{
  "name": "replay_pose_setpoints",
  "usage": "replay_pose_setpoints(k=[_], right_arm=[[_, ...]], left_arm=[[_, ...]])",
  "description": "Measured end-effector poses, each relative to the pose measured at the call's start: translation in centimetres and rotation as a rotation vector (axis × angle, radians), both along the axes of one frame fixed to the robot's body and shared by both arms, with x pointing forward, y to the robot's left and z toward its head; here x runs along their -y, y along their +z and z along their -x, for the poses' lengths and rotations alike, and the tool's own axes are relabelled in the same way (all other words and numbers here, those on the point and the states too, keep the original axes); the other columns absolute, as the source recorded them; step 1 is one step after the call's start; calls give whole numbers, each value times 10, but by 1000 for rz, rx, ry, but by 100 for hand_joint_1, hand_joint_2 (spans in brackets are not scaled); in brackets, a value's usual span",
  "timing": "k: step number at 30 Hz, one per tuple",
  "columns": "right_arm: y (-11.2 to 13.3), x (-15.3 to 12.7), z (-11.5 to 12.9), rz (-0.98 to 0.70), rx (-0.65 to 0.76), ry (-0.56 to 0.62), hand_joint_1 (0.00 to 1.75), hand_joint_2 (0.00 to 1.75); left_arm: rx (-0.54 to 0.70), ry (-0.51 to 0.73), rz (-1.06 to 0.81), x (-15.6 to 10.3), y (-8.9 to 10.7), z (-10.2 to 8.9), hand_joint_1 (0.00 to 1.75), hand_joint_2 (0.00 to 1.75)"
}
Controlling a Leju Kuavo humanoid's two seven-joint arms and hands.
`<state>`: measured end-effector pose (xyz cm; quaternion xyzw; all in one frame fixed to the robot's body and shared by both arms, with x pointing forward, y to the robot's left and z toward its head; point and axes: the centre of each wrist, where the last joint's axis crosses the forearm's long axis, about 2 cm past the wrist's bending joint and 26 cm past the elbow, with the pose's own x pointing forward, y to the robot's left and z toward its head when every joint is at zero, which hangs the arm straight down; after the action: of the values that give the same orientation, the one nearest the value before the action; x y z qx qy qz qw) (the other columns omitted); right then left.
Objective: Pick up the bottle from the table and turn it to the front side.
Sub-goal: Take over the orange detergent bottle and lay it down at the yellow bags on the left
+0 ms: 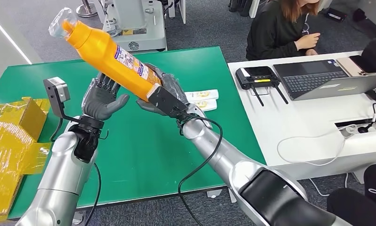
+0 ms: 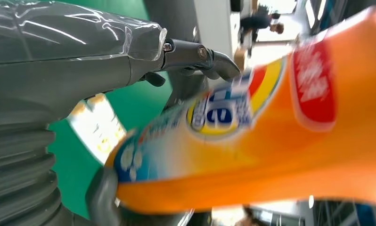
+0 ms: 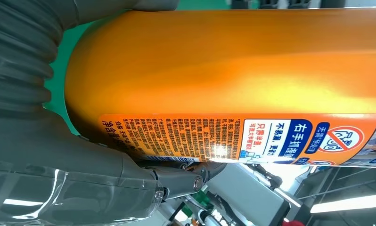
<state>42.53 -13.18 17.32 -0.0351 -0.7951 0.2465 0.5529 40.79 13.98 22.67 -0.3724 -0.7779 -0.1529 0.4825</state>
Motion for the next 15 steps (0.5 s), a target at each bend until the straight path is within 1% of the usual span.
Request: replay_pose_setpoints(k=[3,6,12,15], right_arm=[[-1,0,1,12,12,-8,175,175],[-4,0,2,17,19,-14,175,175],[-10,1,5,37,-6,-23,175,175],[-15,3,7,39,-30,-31,175,175]], left_arm=[[-16,-60,-3,5,-2,3,0,175],[-29,-93,-4,8,-2,4,0,175],[-50,-106,-1,11,-1,5,0,175],[-55,-93,-2,11,-1,5,0,175]])
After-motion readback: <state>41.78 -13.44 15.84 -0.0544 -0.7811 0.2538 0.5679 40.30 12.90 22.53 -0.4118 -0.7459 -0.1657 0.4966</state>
